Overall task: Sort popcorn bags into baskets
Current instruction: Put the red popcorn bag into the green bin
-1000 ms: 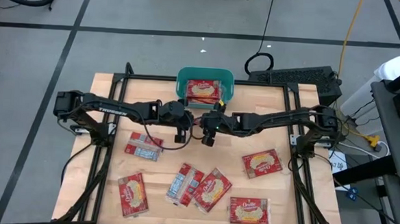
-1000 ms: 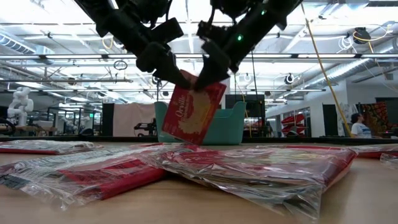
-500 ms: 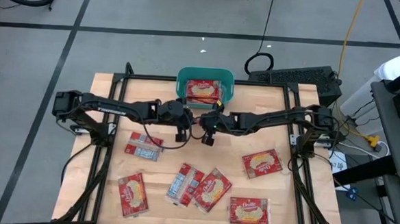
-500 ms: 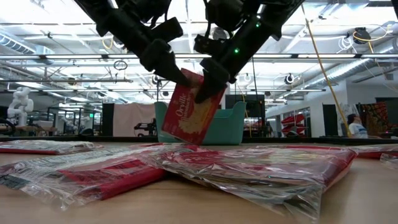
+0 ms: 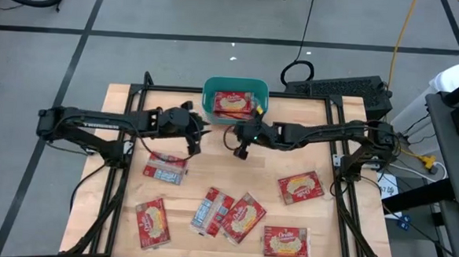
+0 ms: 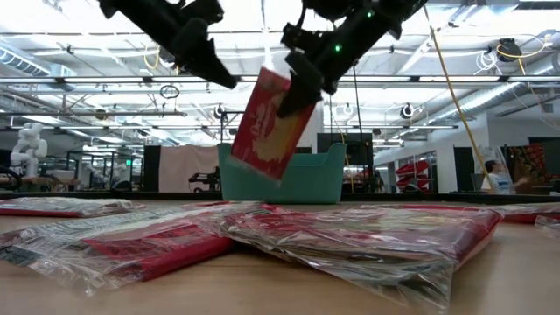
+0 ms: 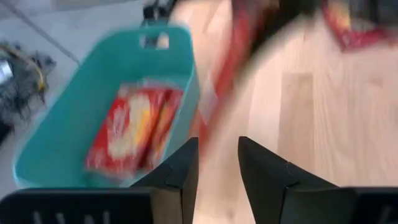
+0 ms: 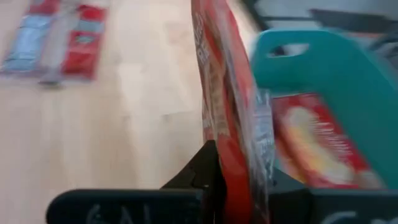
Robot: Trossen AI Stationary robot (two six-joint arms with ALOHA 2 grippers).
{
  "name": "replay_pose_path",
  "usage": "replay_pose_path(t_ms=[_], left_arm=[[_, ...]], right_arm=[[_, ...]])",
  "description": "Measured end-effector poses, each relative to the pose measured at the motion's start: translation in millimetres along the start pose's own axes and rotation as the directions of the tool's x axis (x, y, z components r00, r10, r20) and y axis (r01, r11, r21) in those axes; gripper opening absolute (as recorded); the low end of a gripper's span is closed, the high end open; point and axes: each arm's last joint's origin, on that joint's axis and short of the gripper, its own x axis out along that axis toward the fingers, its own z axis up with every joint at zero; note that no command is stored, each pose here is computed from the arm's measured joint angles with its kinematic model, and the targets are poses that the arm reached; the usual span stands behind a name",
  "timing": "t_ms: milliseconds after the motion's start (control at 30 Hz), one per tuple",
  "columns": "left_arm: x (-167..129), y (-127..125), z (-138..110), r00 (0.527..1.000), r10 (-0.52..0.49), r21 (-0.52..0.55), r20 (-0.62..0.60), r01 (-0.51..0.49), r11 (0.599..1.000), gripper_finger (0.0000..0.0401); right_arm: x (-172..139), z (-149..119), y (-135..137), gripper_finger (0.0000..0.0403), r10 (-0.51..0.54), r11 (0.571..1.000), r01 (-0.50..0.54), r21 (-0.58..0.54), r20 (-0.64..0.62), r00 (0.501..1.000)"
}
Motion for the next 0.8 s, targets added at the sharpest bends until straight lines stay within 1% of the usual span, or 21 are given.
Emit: replay_pose_path(t_ms=[67, 133, 233, 333, 400, 467, 567, 667, 733, 800], left_arm=[[-1.7, -0.8, -11.4, 1.0, 0.007, -0.028, -0.004, -0.007, 1.0, 0.0117], [-2.5, -3.2, -21.2, 0.999, 0.012, -0.074, 0.033, -0.01, 0.997, 0.0117], [-2.8, -11.6, -38.7, 0.995, 0.002, -0.107, 0.096, 0.008, 0.994, 0.0118], [-0.9, -19.8, -52.3, 0.986, -0.009, -0.111, 0.168, 0.028, 0.993, 0.0118], [-0.8, -22.8, -55.1, 0.977, -0.009, -0.107, 0.215, 0.033, 0.994, 0.0118], [-1.1, -22.9, -56.4, 0.971, -0.003, -0.097, 0.238, 0.027, 0.995, 0.0118], [-0.7, -22.9, -56.6, 0.969, 0.001, -0.098, 0.246, 0.024, 0.995, 0.0118], [-1.0, -22.7, -56.0, 0.968, 0.002, -0.1, 0.251, 0.023, 0.995, 0.0118], [-0.8, -22.9, -56.5, 0.969, 0.001, -0.098, 0.246, 0.024, 0.995, 0.0118], [-0.9, -22.8, -56.2, 0.969, 0.002, -0.098, 0.249, 0.024, 0.995, 0.0118]], right_arm=[[-4.6, 5.0, -8.8, 0.0017, -0.051, 0.999, 0.051, 0.013, 0.028, 0.998], [-8.9, 7.0, -17.2, 0.0011, -0.064, 0.998, 0.064, 0.016, 0.035, 0.997], [-13.5, 16.6, -33.8, 0.0008, -0.099, 0.993, 0.092, 0.072, 0.109, 0.989], [-11.4, 25.4, -54.6, 0.0016, -0.158, 0.977, 0.125, 0.172, 0.194, 0.968], [-7.9, 26.5, -70.1, 0.0021, -0.15, 0.969, 0.098, 0.228, 0.221, 0.964], [-1.3, 26.2, -85.9, 0.0022, -0.11, 0.956, 0.033, 0.291, 0.254, 0.961], [12.1, 17.1, -108.9, 0.002, -0.1, 0.907, -0.006, 0.421, 0.231, 0.968], [25.5, 8.3, -126.3, 0.0016, -0.146, 0.836, 0.009, 0.549, 0.206, 0.968], [34.6, 4.1, -134.5, 0.0016, -0.154, 0.808, -0.001, 0.589, 0.213, 0.965], [42.8, -1.1, -140.3, 0.0017, -0.123, 0.781, -0.038, 0.623, 0.213, 0.969]])
